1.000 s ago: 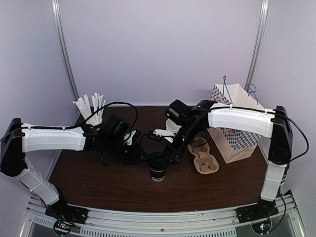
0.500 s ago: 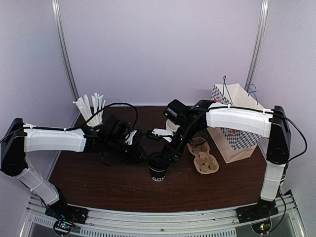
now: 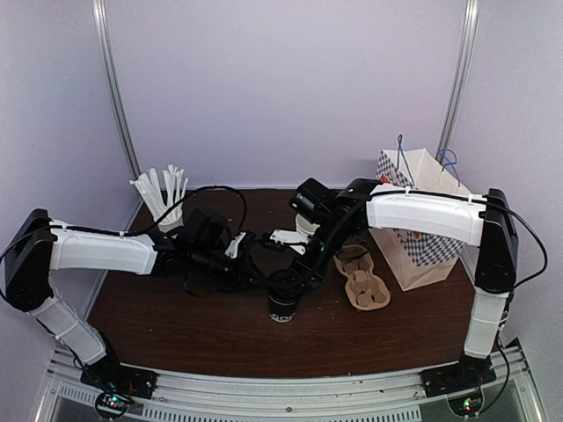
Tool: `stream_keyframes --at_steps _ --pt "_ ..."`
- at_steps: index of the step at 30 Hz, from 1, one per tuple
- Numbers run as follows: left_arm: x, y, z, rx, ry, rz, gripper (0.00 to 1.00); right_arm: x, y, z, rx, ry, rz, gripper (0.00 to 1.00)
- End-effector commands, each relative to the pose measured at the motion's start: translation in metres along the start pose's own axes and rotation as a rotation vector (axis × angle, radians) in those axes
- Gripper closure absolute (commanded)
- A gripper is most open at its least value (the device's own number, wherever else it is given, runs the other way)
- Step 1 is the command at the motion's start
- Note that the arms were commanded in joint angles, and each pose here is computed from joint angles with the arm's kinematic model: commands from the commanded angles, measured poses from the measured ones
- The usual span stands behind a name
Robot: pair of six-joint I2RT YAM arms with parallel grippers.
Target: Pack the takeout coffee
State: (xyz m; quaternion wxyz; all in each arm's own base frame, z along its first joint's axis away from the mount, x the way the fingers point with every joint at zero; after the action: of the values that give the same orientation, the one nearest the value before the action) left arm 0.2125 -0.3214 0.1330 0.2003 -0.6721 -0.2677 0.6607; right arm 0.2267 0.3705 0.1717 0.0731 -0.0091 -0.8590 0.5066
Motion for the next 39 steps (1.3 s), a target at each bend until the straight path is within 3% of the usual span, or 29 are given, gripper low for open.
stream_keyframes --at_steps 1,13,18,27,33,39 --pt "0.127 0.028 0.043 0.129 -0.152 -0.447 0.93 0.009 0.032 0.019 0.093 0.012 -0.045 0.32" --pt "0.146 0.034 0.052 0.174 -0.194 -0.479 0.91 0.016 -0.006 0.011 0.032 -0.036 0.017 0.31" --pt "0.132 0.021 0.043 0.118 -0.15 -0.478 0.87 0.017 -0.023 0.015 -0.005 -0.041 0.066 0.31" --pt "0.118 0.011 0.031 0.097 -0.095 -0.497 0.77 0.003 -0.033 0.027 -0.11 0.118 0.018 0.37" --pt "0.089 -0.003 0.02 0.031 -0.013 -0.415 0.53 -0.002 -0.026 0.033 -0.188 0.215 -0.069 0.44" --pt "0.03 -0.029 -0.006 -0.089 0.136 -0.315 0.43 -0.006 -0.024 0.031 -0.241 0.258 -0.148 0.44"
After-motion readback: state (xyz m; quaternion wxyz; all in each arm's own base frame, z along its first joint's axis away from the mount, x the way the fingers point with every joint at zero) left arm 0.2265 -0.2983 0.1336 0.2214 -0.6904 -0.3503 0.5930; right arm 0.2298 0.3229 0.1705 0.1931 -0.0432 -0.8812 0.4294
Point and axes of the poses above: each gripper's point midway between its finger pads, its own y axis out along the fingers, its own x axis along the line the jaws close on, z = x × y, the point moved 4 cm from there along -y, back along the fingers, and after that the axes turned 15 degrees about -y, right-handed, at the moved point
